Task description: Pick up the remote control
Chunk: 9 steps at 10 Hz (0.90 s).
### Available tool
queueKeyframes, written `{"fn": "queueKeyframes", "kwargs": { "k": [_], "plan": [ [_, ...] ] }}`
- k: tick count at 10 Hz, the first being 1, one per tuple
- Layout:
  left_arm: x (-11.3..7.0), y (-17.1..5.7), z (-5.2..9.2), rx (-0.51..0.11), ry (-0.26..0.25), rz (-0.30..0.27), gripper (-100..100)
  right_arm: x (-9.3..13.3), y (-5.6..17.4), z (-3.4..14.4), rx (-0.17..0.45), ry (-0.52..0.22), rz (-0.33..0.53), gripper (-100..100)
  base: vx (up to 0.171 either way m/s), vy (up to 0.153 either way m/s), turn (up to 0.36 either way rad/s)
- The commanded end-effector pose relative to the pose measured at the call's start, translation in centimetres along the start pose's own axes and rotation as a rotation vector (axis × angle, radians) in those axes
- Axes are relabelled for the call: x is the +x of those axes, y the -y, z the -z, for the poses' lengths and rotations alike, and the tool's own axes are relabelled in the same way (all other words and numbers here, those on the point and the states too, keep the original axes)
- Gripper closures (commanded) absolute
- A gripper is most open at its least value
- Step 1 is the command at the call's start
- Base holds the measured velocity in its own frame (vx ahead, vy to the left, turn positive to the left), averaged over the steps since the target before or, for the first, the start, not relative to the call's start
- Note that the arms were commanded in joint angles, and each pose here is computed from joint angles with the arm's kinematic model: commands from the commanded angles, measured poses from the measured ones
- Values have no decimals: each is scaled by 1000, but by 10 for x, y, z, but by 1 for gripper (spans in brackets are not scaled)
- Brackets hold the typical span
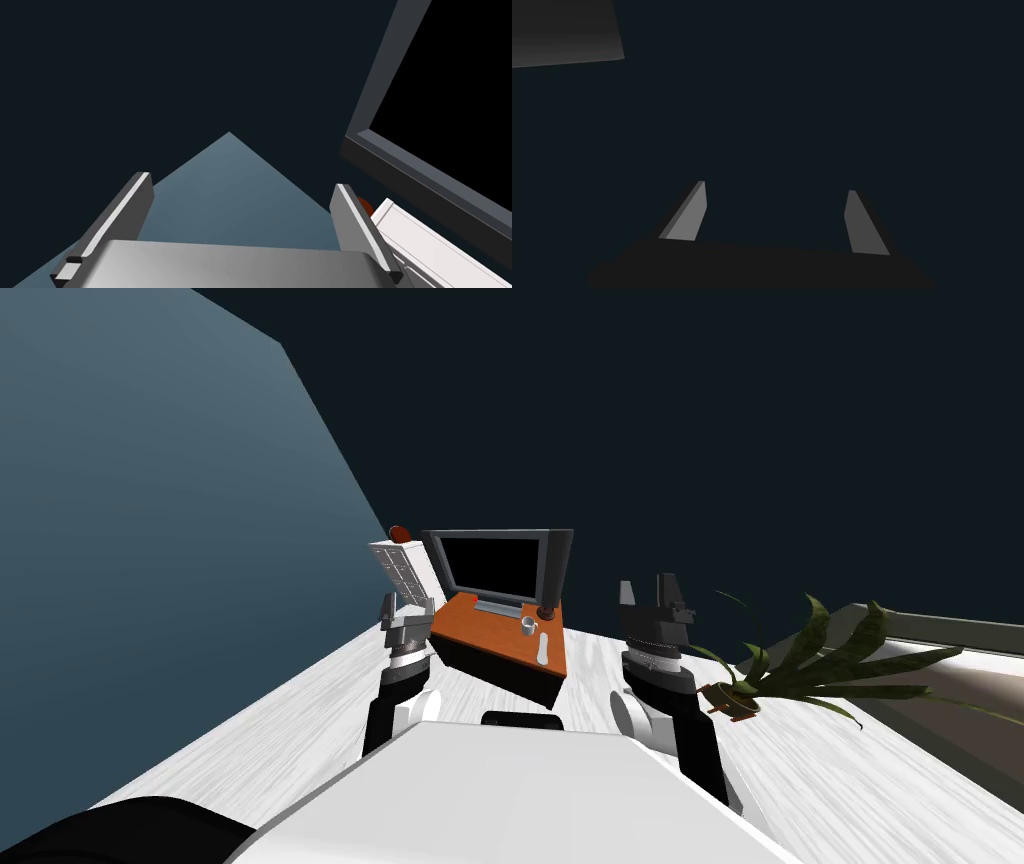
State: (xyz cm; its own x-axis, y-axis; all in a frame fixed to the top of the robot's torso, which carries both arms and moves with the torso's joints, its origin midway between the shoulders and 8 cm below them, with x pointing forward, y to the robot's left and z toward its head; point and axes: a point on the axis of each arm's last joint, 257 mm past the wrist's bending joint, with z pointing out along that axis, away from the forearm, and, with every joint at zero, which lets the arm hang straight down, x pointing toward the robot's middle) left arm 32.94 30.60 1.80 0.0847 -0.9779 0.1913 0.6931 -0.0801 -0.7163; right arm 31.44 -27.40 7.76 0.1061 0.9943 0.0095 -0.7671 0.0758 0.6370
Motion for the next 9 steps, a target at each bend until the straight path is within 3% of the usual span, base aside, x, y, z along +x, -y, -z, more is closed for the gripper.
{"fn": "queueKeyframes", "kwargs": {
  "k": [1,5,6,8,9],
  "plan": [
    [0,0,0,0,0,0,0,5,7,3,20,-37,31,-100,-14,14,51],
    [0,0,0,0,0,0,0,20,43,26,122,-168,179,-100,-47,46,89],
    [0,0,0,0,0,0,0,21,43,26,122,-176,187,-100,-44,45,41],
    [0,0,0,0,0,0,0,27,70,47,193,-261,281,-100,-33,54,141],
    [0,0,0,0,0,0,0,28,70,48,191,-269,299,-100,-32,44,61]
  ]
}}
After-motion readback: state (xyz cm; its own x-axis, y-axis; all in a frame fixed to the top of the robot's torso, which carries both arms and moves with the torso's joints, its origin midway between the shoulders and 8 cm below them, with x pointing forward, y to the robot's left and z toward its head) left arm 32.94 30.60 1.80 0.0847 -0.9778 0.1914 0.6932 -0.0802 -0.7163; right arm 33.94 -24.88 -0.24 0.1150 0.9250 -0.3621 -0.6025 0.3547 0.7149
